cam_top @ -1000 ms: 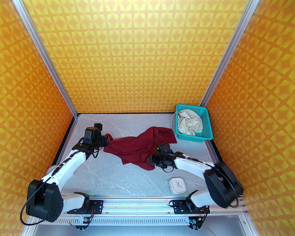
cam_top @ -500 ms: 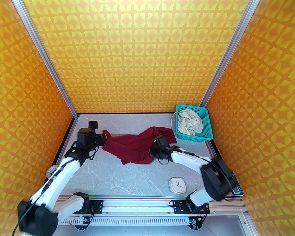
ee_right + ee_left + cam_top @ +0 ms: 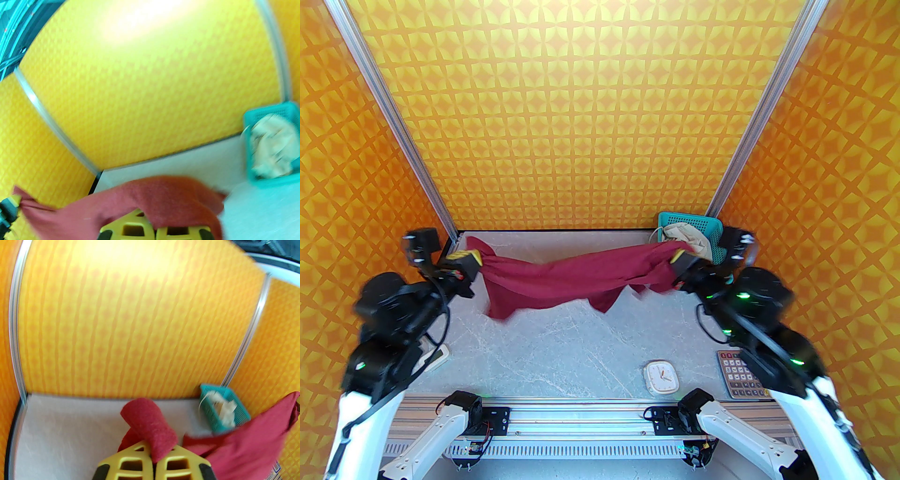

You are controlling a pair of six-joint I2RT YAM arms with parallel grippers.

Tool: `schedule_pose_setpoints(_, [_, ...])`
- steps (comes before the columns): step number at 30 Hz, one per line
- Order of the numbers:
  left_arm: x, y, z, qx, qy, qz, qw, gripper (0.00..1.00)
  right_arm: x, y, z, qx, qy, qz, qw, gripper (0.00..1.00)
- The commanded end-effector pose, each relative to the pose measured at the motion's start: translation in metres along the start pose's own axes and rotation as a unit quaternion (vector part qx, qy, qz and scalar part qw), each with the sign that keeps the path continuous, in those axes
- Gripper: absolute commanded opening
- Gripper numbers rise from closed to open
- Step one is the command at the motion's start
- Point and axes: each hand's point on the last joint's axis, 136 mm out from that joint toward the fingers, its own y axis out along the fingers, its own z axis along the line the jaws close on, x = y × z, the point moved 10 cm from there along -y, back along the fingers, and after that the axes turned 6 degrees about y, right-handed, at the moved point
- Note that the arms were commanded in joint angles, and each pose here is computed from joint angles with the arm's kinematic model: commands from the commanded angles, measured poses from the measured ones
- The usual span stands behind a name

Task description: Fold and stack the mixed laundry pile

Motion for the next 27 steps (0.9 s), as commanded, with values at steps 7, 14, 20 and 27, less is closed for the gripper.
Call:
schedule_pose_setpoints(7, [0.011,0.157,0.045,0.056,0.045,0.077,0.994,0.00,0.008,0.159,0.011,-0.015,0.021,0.044,0.999,0.00])
schedule_pose_setpoints(14, [0.095,0.201,0.062,0.070,0.080,-0.045,0.993,0.00,0.084,0.190,0.050,0.089,0.014,-0.048,0.995,0.00])
schedule_pose_setpoints(20, [0.123,0.153,0.043,0.050,0.076,-0.100,0.991,0.00,0.111,0.142,0.065,0.135,0.000,-0.074,0.988,0.00])
schedule_pose_setpoints(27, [0.103,0.059,0.017,0.031,0.085,-0.118,0.989,0.00,0.099,0.066,0.048,0.116,-0.019,-0.081,0.990,0.00])
